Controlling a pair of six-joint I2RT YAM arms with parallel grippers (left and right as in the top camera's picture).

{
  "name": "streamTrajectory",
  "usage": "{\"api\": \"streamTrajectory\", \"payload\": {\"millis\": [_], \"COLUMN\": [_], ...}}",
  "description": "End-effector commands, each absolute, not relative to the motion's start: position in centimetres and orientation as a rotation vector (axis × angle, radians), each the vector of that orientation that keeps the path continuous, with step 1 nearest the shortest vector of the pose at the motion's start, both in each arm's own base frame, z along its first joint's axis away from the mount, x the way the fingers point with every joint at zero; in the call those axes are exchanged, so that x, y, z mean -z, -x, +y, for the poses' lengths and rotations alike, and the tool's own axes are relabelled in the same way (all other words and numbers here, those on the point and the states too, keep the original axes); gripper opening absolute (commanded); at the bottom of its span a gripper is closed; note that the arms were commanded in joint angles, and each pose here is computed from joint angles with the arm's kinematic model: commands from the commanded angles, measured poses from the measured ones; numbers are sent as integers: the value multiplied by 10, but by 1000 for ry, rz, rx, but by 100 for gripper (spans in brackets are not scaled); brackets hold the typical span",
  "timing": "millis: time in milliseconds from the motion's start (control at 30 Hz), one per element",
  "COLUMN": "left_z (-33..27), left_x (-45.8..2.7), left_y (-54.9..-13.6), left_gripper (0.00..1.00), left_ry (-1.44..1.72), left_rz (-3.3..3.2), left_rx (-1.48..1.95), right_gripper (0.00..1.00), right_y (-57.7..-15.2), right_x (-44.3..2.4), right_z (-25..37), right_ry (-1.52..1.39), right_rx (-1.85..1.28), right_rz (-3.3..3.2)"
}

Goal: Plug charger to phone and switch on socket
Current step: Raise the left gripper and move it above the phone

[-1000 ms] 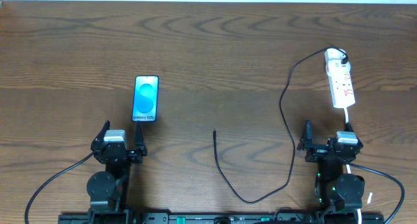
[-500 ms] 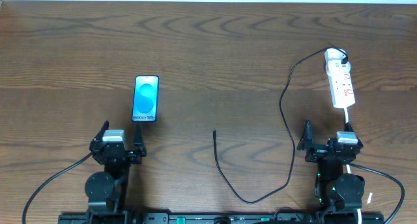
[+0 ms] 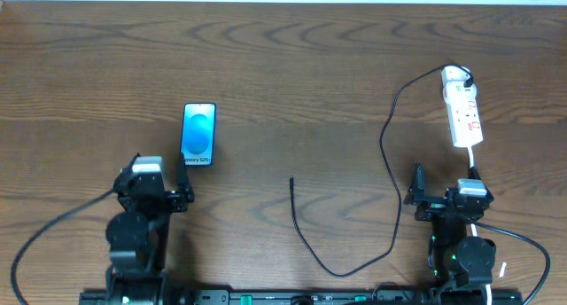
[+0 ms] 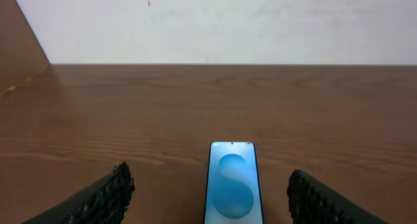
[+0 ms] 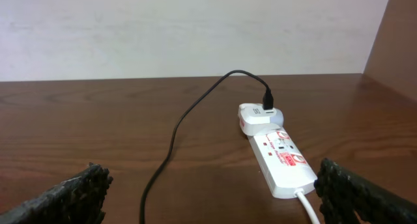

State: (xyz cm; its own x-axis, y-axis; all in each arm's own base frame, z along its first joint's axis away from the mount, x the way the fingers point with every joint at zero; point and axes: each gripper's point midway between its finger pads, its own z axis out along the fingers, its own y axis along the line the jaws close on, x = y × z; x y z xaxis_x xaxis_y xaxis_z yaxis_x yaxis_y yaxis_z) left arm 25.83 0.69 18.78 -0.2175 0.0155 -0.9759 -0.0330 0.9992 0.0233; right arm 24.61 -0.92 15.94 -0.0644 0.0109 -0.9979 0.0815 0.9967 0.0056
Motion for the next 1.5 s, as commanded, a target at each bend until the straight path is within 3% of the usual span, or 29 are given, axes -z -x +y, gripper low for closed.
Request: {"api": "streamTrajectory", "payload": {"millis": [0,633,1467], "left_z": [10,11,11], "left_x": [-204,-215,-205], "left_y": [-268,-330,-351], "left_gripper": [78,78,78], "left_ry": [8,-28,9], "left_rz": [1809,2034,2294], "left_rx": [-71,-88,-64], "right_gripper": [99,99,99], "right_y": [-246,-246,-246], "right_x": [-160,-160,-160], "right_z": [-11,-11,-11], "right_ry": [-88,-88,-88], "right_rx": [57,57,58], "right_rz": [1629,1629,1629]}}
